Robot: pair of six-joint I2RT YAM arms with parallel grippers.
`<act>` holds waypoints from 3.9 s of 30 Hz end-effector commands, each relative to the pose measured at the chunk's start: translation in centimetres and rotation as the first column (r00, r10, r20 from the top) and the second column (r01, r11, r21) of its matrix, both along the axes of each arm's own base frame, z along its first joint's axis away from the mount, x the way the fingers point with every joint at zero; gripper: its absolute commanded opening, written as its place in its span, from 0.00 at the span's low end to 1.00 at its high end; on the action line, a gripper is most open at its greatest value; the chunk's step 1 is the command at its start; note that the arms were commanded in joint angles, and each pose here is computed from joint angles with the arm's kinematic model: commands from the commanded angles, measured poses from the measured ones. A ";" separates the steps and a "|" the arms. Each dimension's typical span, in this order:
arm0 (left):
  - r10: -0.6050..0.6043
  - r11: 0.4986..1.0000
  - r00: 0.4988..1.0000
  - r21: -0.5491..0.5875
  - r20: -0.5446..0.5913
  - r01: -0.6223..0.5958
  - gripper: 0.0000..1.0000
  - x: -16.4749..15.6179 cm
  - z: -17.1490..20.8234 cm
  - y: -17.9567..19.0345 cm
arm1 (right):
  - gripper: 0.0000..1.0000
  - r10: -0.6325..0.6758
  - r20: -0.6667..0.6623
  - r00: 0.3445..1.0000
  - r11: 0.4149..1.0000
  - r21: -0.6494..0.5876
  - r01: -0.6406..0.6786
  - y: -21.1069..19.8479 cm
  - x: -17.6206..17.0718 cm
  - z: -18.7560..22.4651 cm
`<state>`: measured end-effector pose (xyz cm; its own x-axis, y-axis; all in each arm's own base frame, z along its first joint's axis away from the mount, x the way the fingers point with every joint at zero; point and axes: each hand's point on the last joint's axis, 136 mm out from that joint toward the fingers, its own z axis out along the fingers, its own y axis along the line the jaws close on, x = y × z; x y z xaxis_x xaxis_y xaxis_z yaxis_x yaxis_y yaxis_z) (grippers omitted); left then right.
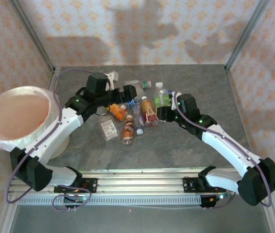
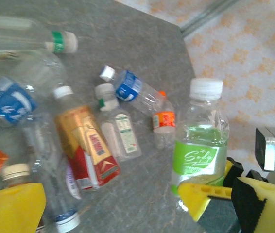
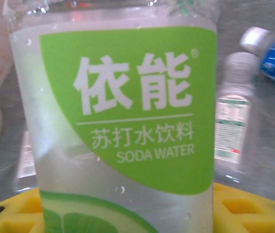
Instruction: Put the plastic bottles in the bin
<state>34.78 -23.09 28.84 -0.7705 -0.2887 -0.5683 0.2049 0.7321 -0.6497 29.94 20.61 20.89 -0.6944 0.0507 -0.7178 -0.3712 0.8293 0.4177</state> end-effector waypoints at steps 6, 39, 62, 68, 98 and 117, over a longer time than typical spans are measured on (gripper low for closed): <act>-0.094 0.990 0.993 -0.101 0.075 0.101 1.00 0.1 2.3 -5.0 | 0.37 0.220 0.104 0.970 0.940 0.245 -0.239 4.9 -2.3 5.4; -0.110 0.993 0.994 -0.042 -0.017 0.109 0.79 0.8 -0.7 -8.5 | 0.39 0.270 0.151 0.951 0.917 0.260 -0.301 6.7 -2.7 6.8; 0.018 0.995 0.998 0.099 0.068 -0.025 0.46 1.5 0.9 -4.9 | 0.99 0.213 0.102 0.972 0.946 0.225 -0.231 5.6 -2.4 7.2; 0.092 0.983 0.993 0.154 0.074 -0.102 0.45 2.1 0.9 -2.3 | 0.99 0.084 0.106 0.991 0.978 0.181 -0.102 3.8 -1.0 7.0; 0.438 0.277 0.677 0.627 0.592 -0.728 0.44 -6.1 17.7 24.2 | 0.99 -0.210 0.177 0.961 0.965 0.196 0.175 0.1 2.3 7.3; 0.763 -0.220 0.369 0.751 0.530 -0.622 0.46 -15.2 14.1 41.8 | 0.99 -0.195 0.190 0.962 0.967 0.201 0.156 1.3 3.6 9.3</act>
